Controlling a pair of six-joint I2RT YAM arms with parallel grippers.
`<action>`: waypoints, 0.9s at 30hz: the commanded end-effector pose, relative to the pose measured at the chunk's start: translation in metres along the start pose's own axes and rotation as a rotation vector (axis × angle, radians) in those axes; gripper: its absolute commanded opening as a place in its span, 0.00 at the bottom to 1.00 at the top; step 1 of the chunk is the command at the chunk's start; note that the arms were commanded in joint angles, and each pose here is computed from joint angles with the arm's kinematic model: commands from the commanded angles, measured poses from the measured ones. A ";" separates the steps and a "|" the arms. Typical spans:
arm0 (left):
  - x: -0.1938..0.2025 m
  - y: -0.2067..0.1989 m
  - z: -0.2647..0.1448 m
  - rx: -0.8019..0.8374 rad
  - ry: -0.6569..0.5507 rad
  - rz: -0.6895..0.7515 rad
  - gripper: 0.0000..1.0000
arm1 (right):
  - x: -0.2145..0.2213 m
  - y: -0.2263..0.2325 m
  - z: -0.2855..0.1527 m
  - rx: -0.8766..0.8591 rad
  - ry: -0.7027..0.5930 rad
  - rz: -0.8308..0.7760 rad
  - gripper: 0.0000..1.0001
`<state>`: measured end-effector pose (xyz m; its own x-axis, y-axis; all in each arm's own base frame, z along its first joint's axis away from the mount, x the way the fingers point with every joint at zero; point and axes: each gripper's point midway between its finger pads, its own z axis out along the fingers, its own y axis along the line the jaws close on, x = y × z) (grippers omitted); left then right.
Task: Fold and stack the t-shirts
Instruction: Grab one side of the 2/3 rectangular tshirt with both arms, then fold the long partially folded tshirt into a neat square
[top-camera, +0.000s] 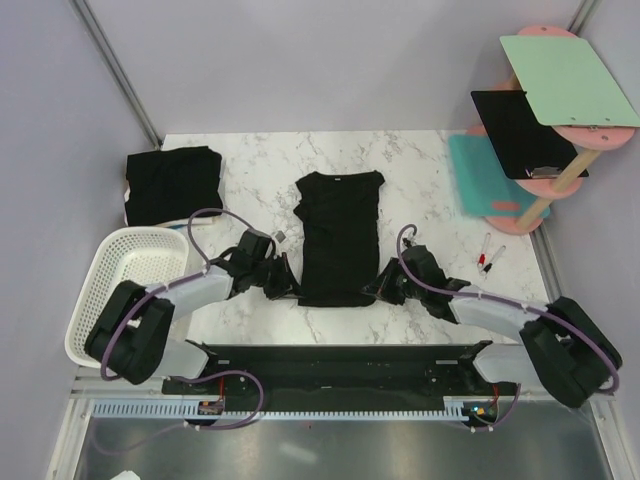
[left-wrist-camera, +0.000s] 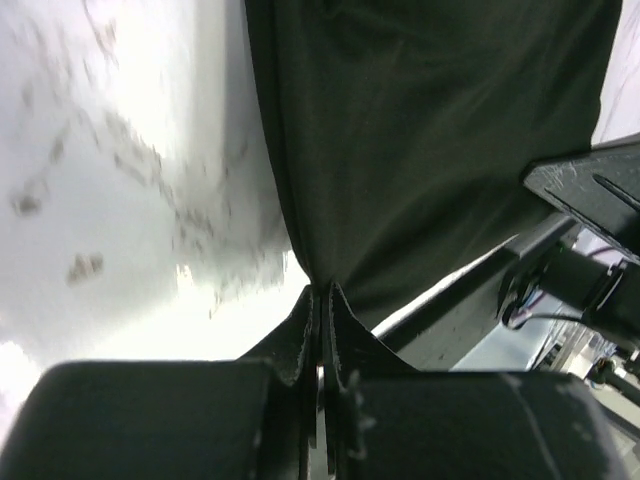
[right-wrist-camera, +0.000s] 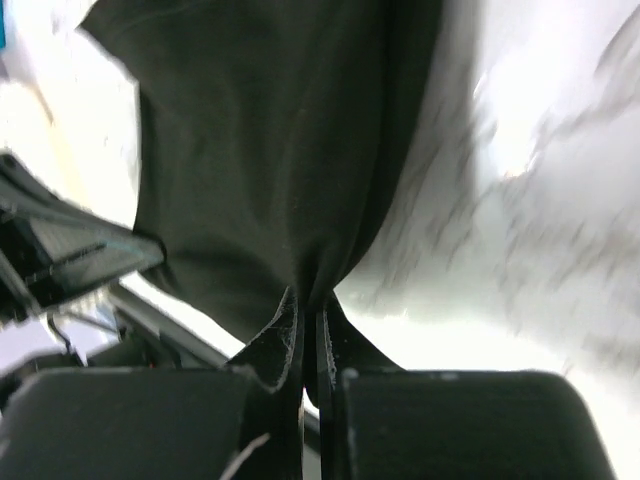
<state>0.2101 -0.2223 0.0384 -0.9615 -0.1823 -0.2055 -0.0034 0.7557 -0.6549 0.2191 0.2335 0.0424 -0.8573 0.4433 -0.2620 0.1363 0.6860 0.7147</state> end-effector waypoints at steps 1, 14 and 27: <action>0.014 0.004 -0.020 -0.048 0.007 -0.027 0.02 | 0.017 -0.007 -0.021 0.032 -0.001 -0.053 0.02; -0.097 -0.114 -0.074 0.049 -0.208 0.107 0.02 | -0.068 0.092 -0.052 -0.061 -0.239 -0.198 0.03; -0.205 -0.131 -0.036 0.033 -0.236 0.105 0.02 | -0.187 0.119 -0.021 -0.031 -0.403 -0.268 0.04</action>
<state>0.3684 -0.2660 0.1933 -0.8705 -0.2627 -0.4163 0.0849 0.7529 -0.6526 0.3441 0.2187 0.1653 -0.6687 0.4522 -0.5902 -0.0073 0.7897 0.6134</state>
